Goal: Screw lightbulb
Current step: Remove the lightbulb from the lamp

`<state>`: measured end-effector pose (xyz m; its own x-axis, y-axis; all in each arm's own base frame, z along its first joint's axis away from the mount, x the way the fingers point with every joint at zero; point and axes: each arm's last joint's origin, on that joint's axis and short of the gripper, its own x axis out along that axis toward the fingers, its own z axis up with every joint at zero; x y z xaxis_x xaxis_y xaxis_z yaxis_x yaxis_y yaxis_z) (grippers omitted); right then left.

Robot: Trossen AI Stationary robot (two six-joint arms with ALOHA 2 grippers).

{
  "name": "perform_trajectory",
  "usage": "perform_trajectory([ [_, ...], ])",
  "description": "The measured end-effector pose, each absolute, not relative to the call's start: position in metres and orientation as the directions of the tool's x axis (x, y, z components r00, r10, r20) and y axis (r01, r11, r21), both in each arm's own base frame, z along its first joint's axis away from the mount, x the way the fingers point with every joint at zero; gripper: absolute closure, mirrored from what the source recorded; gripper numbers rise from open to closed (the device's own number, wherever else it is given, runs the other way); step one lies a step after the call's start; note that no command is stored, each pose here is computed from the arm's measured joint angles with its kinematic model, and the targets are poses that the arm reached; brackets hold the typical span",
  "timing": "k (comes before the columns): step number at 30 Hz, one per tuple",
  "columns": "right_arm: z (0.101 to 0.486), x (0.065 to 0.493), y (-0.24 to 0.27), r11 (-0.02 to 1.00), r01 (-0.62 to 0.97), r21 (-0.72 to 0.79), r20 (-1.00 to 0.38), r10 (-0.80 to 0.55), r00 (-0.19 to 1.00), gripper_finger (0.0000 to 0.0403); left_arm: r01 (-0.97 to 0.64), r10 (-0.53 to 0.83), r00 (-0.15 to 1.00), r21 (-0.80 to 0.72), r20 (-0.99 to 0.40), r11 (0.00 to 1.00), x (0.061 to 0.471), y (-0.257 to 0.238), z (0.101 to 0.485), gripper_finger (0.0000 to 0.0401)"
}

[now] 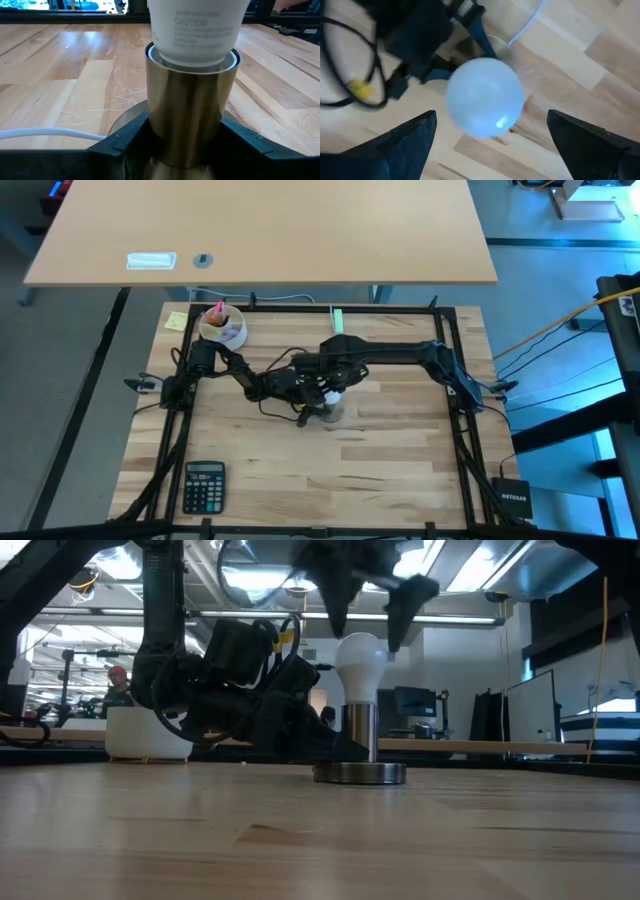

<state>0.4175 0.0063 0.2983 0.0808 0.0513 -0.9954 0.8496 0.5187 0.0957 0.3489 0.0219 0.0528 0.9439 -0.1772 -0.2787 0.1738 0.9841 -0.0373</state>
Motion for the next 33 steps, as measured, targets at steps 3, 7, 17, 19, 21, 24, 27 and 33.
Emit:
perform_trajectory([
  [3, 0.282, 0.426, 0.004, 0.513, 0.847, 0.142, -0.99, 0.072, 0.122, 0.0022, 0.173, -0.177, 0.944, -0.038, -0.279, 0.984, 0.349, 0.023, 0.053, 0.021],
  [7, 0.262, 0.428, 0.004, 0.533, 0.837, 0.127, -0.992, 0.072, 0.105, 0.0022, 0.176, -0.176, 0.944, -0.027, -0.279, 0.984, 0.349, 0.023, 0.053, 0.021],
  [17, 0.241, 0.425, 0.005, 0.593, 0.801, 0.086, -0.996, 0.07, 0.056, 0.0022, 0.176, -0.176, 0.944, -0.023, -0.28, 0.984, 0.349, 0.023, 0.053, 0.021],
  [19, 0.246, 0.426, 0.004, 0.595, 0.798, 0.098, -0.995, 0.067, 0.073, 0.0022, 0.177, -0.176, 0.944, -0.023, -0.28, 0.984, 0.349, 0.023, 0.053, 0.021],
  [21, 0.252, 0.427, 0.004, 0.596, 0.796, 0.105, -0.995, 0.063, 0.084, 0.0022, 0.177, -0.176, 0.944, -0.023, -0.28, 0.984, 0.349, 0.023, 0.053, 0.021],
  [24, 0.254, 0.426, 0.004, 0.602, 0.791, 0.106, -0.994, 0.062, 0.085, 0.0033, 0.177, -0.176, 0.944, -0.022, -0.28, 0.984, 0.349, 0.023, 0.053, 0.021],
  [27, 0.254, 0.426, 0.004, 0.616, 0.78, 0.106, -0.994, 0.065, 0.084, 0.0061, 0.177, -0.176, 0.944, -0.022, -0.28, 0.984, 0.349, 0.023, 0.053, 0.021],
  [33, 0.254, 0.426, 0.004, 0.636, 0.764, 0.106, -0.994, 0.064, 0.085, 0.0125, 0.178, -0.177, 0.943, -0.024, -0.28, 0.984, 0.349, 0.023, 0.053, 0.021],
])
